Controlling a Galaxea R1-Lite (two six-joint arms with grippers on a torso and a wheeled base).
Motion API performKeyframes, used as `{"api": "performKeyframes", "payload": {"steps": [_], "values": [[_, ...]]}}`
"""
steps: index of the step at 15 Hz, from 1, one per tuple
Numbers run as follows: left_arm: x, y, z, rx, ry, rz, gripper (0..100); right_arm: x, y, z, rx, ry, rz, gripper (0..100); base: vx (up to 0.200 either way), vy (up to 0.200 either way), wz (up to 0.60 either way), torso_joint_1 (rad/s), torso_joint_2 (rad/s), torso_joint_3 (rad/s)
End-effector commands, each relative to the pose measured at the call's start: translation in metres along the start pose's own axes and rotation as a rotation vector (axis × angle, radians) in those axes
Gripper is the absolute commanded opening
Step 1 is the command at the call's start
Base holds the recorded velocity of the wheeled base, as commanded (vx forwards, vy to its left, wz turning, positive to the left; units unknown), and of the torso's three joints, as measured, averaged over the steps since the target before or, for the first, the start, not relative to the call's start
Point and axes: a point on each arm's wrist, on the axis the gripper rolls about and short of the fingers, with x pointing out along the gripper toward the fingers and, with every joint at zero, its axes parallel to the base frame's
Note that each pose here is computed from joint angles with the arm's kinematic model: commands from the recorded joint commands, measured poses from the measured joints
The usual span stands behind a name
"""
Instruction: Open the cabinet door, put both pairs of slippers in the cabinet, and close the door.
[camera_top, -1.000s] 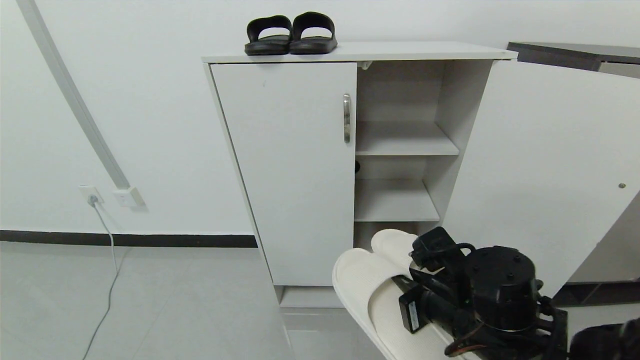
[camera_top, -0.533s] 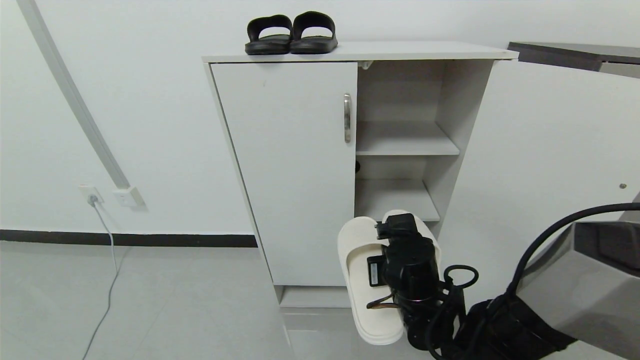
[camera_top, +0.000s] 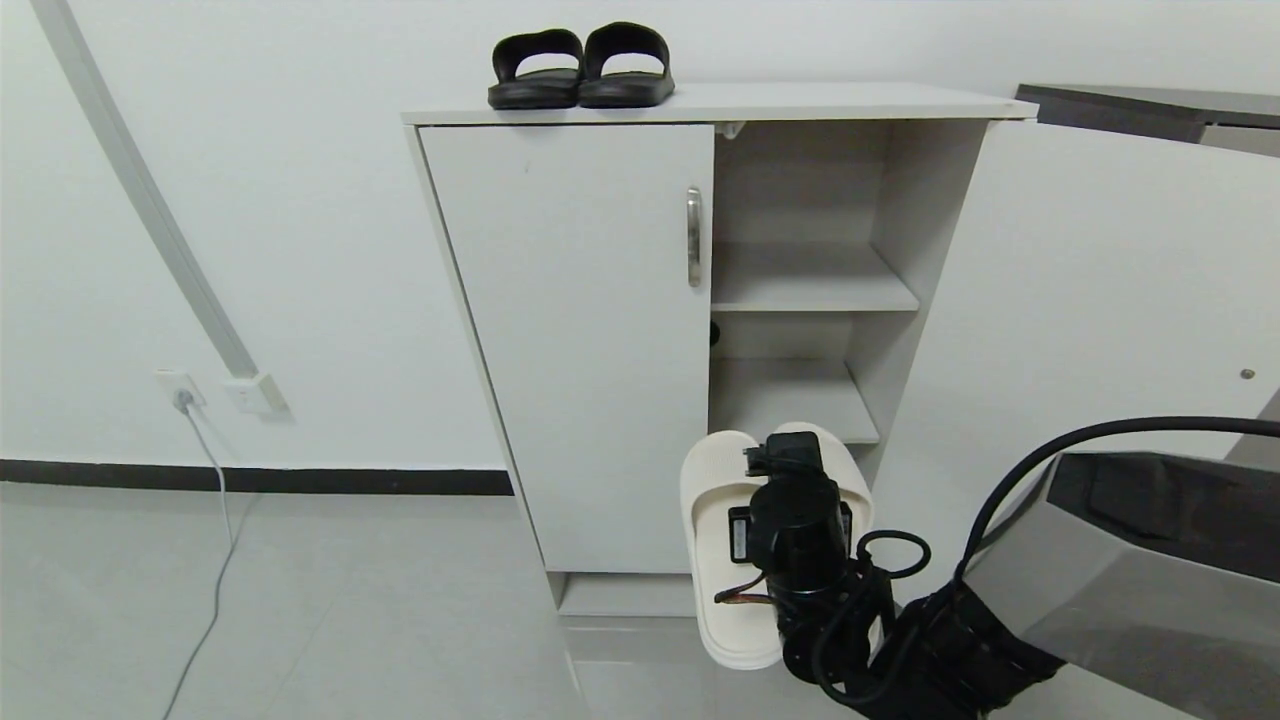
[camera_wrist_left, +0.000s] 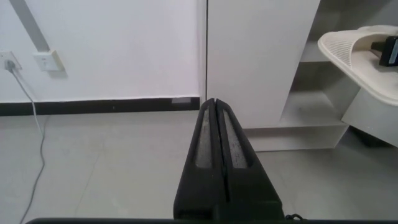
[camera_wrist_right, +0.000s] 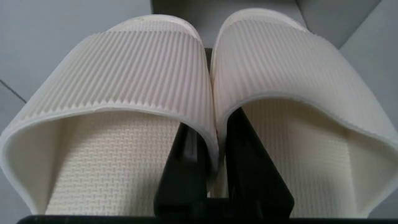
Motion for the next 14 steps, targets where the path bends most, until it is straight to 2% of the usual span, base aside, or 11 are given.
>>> {"api": "performKeyframes", "payload": {"steps": [1, 2, 14], "values": [[0.000, 0.000, 0.000, 0.000, 0.002, 0.000, 0, 0.002, -0.002, 0.000, 0.000, 0.001, -0.007, 0, 0.000, -0.200, 0.00, 0.002, 0.00, -0.007], [0.000, 0.000, 0.000, 0.000, 0.002, 0.001, 0, 0.003, -0.002, 0.000, 0.001, 0.001, -0.009, 0, 0.000, -0.200, 0.00, -0.002, 0.01, 0.002], [0.000, 0.000, 0.000, -0.001, 0.002, 0.001, 0, 0.012, 0.002, -0.011, -0.009, 0.011, -0.015, 0, 0.000, 0.000, 0.00, 0.000, 0.00, 0.000]]}}
